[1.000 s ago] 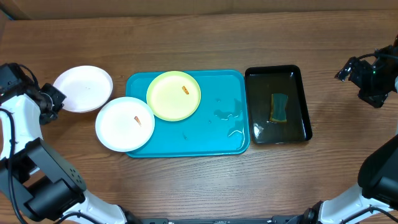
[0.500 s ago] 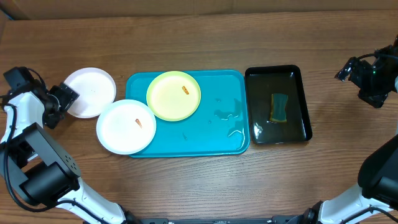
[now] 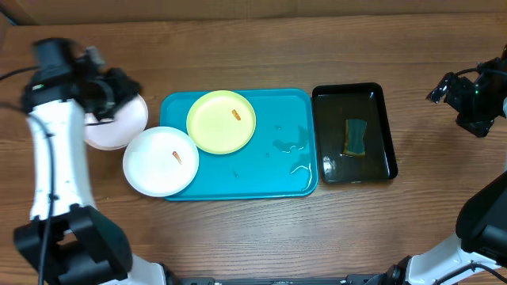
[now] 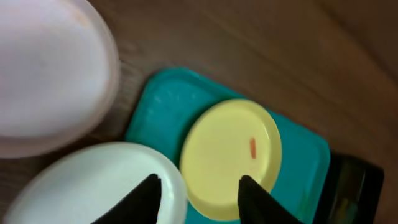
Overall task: Clean dirty plates on tray and stack at the side
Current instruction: 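Reach the left gripper to the yellow plate and grip its rim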
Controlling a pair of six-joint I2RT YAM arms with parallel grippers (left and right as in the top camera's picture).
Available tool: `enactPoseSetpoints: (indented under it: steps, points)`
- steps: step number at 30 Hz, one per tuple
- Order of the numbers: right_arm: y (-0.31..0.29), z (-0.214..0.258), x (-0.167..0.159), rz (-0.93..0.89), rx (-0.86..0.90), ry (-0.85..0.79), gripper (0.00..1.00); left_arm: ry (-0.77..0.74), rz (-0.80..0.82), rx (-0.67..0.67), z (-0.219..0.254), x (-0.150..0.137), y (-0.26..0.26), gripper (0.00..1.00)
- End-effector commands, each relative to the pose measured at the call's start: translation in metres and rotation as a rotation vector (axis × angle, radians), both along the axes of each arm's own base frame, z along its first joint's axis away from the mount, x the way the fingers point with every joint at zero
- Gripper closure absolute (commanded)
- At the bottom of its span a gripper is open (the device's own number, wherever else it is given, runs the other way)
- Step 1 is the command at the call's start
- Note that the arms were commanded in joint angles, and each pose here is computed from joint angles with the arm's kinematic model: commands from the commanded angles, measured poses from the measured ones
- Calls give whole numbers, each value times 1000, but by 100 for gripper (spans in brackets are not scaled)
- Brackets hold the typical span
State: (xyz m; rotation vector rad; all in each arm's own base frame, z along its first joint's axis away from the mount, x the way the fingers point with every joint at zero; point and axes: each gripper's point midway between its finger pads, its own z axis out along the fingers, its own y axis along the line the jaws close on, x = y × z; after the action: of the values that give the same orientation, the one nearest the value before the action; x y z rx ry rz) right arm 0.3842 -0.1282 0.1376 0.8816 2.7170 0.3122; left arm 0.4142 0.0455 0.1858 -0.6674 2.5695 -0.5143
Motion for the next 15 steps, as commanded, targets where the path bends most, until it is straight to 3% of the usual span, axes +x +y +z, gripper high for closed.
enactPoseSetpoints:
  steps: [1, 3, 4, 6, 8, 13, 15]
  points:
    - [-2, 7, 4, 3, -4, -25, 0, 103, -99, 85, -26, -8, -37, 82]
    - [-2, 7, 4, 3, -4, -25, 0, 167, -168, 137, -42, -17, -64, 87]
    - [-2, 7, 4, 3, -4, -25, 0, 185, -192, 160, -47, -20, -72, 83]
    - [-2, 7, 4, 3, -4, -25, 0, 218, -245, 227, -59, -24, -90, 57]
    - [-2, 7, 4, 3, -4, -25, 0, 236, -270, 279, -69, -24, -104, 50]
    - [-2, 7, 4, 3, -4, -25, 0, 232, -283, 359, -92, -12, -127, 68]
    - [-2, 7, 4, 3, -4, -25, 0, 209, -280, 374, -99, -2, -130, 81]
